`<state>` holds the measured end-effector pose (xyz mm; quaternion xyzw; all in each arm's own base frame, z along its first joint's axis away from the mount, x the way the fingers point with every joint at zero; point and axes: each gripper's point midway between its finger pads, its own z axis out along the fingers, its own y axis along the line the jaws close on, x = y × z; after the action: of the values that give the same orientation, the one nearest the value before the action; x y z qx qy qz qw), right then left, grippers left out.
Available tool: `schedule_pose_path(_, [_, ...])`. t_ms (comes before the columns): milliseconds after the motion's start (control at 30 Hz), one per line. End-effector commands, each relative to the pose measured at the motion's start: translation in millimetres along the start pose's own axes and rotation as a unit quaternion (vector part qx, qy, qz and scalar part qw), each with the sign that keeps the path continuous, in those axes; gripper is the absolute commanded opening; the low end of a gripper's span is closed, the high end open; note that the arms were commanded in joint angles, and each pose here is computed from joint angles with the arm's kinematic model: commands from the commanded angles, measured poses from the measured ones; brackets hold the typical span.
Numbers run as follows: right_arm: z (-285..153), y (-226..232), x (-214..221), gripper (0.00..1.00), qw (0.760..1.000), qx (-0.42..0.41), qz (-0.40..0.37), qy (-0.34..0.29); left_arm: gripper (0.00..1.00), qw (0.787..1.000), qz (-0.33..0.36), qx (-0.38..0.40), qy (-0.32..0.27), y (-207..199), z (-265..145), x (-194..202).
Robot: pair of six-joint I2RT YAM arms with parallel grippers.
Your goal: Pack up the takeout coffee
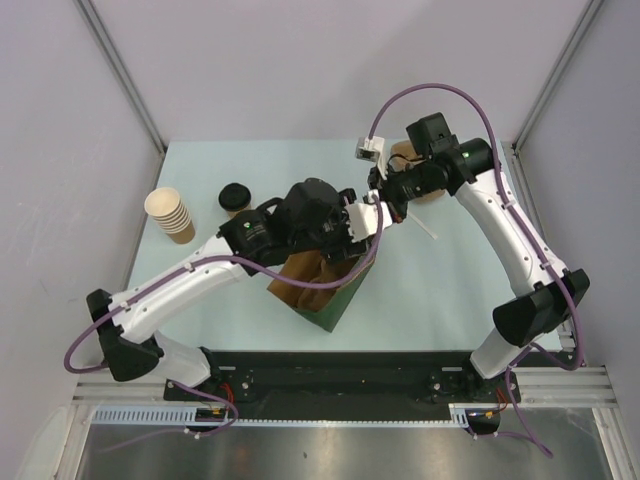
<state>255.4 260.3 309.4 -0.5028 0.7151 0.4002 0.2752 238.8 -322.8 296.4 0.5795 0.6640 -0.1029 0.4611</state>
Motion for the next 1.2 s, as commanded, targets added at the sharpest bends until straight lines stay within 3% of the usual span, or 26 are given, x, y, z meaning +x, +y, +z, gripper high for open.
schedule_pose_path(0, [-13, -1, -5, 0.0, 1.0, 0.01, -0.01, -0.024, 0.72, 0.998, -0.01, -0.011, -0.067, 17, -46, -44])
schedule_pose_path(133, [-18, -4, -2, 0.0, 0.999, 0.021, -0.017, -0.026, 0.75, 0.997, -0.013, 0.004, -0.082, 17, -70, -57])
schedule_pose_path(300, [-18, -2, -2, 0.0, 0.999, 0.017, -0.04, -0.028, 0.78, 0.989, -0.023, 0.024, -0.142, 18, -114, -86])
schedule_pose_path(500, [-16, 3, -2, 0.0, 0.997, -0.004, -0.067, -0.037, 0.81, 0.982, -0.105, 0.016, -0.158, 53, -149, -91])
schedule_pose_path(633, [-12, 1, 3, 0.0, 0.995, -0.009, -0.089, -0.038, 0.84, 0.974, -0.162, -0.017, -0.159, 85, -164, -72])
schedule_pose_path(800, [-13, 6, -12, 0.0, 0.987, 0.004, -0.154, -0.044, 0.9, 0.967, -0.209, -0.031, -0.145, 96, -153, -21])
schedule_pose_path(1033, [0, 30, -11, 0.0, 0.981, 0.012, -0.196, -0.007, 0.93, 0.956, -0.271, -0.043, -0.102, 85, -122, 70])
schedule_pose_path(1167, [5, 36, -12, 0.0, 0.981, 0.021, -0.191, 0.005, 0.96, 0.95, -0.293, -0.038, -0.102, 77, -118, 83])
